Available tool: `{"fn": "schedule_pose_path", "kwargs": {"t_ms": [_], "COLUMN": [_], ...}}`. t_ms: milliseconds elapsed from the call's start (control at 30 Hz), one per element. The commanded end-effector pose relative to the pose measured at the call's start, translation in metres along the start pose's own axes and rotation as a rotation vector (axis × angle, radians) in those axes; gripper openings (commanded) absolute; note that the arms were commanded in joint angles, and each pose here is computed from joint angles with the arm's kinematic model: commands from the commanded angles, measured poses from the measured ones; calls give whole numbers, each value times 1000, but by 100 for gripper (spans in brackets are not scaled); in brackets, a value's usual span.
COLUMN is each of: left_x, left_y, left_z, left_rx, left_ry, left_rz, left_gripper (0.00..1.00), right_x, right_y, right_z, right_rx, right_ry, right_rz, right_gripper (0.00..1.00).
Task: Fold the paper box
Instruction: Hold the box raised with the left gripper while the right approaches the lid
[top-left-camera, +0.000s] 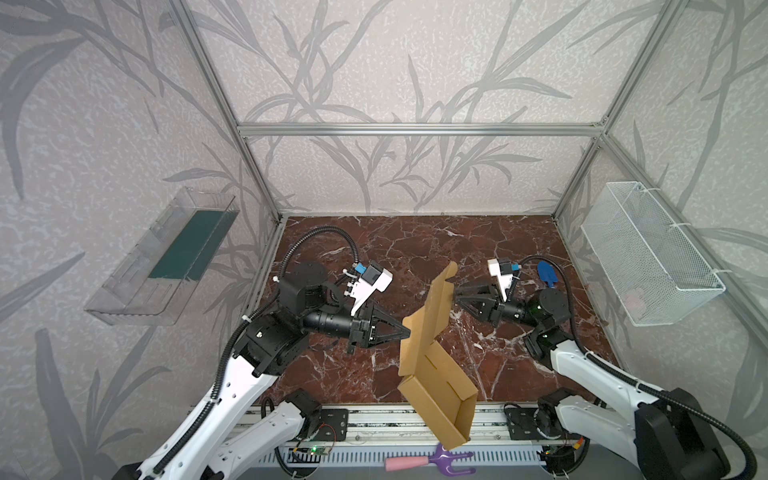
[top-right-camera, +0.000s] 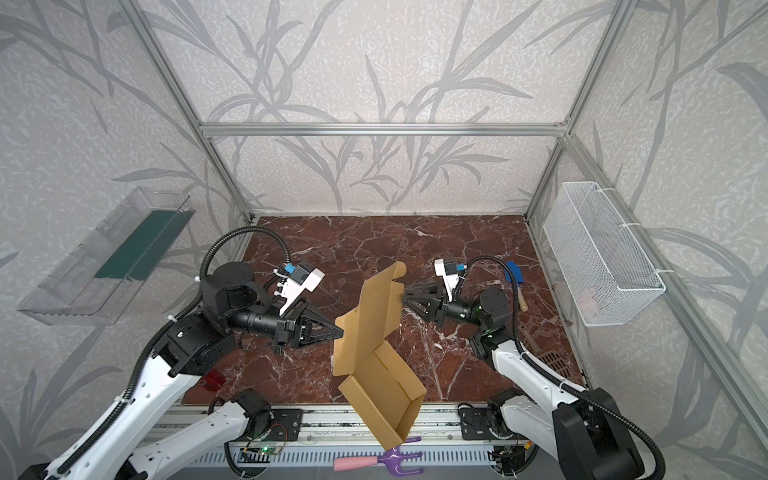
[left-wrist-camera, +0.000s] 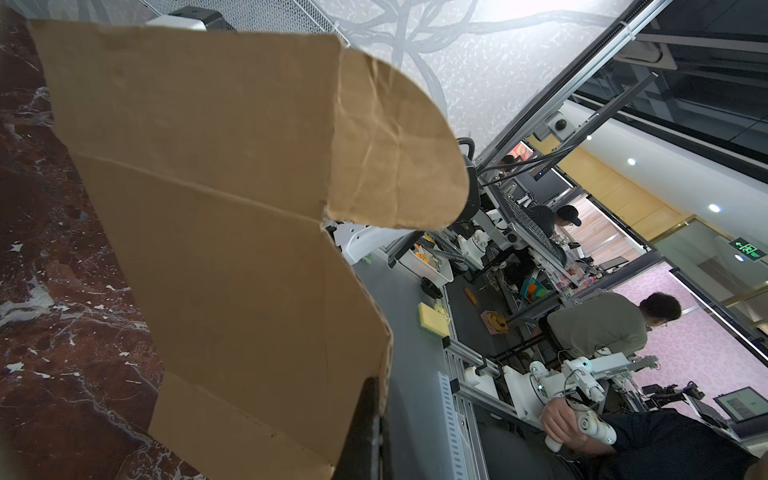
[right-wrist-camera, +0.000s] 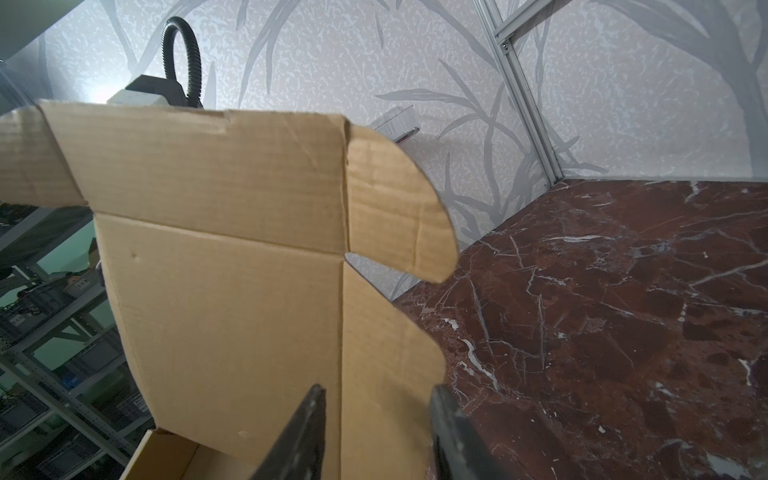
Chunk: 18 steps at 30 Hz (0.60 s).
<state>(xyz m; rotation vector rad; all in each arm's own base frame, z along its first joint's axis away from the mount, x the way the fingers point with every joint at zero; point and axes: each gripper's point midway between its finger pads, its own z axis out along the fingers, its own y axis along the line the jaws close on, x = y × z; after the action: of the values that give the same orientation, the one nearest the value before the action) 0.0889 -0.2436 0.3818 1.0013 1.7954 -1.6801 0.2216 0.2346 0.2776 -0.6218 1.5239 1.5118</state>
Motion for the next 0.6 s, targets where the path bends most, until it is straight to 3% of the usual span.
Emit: {"fn": "schedule_pose_path", "kwargs": {"t_ms": [0, 200, 400, 567], "left_x": [1, 4, 5, 5], "left_y": [-13, -14, -15, -16], "left_z": [-3, -3, -2, -1], "left_rx": [36, 38, 47, 59], "left_ry": [9, 14, 17, 20], "left_rz": [38, 40, 42, 42], "left_gripper": [0, 0, 0, 0], "right_x": [1, 0, 2, 8], "right_y": [-6, -9, 16, 17], "right_z": [-1, -3, 4, 9], "right_rx": [40, 78, -73, -109], "right_ry": [-6, -19, 0, 22], "right_rz": [-30, -45, -49, -31], "right_gripper": [44, 50, 48, 47]}}
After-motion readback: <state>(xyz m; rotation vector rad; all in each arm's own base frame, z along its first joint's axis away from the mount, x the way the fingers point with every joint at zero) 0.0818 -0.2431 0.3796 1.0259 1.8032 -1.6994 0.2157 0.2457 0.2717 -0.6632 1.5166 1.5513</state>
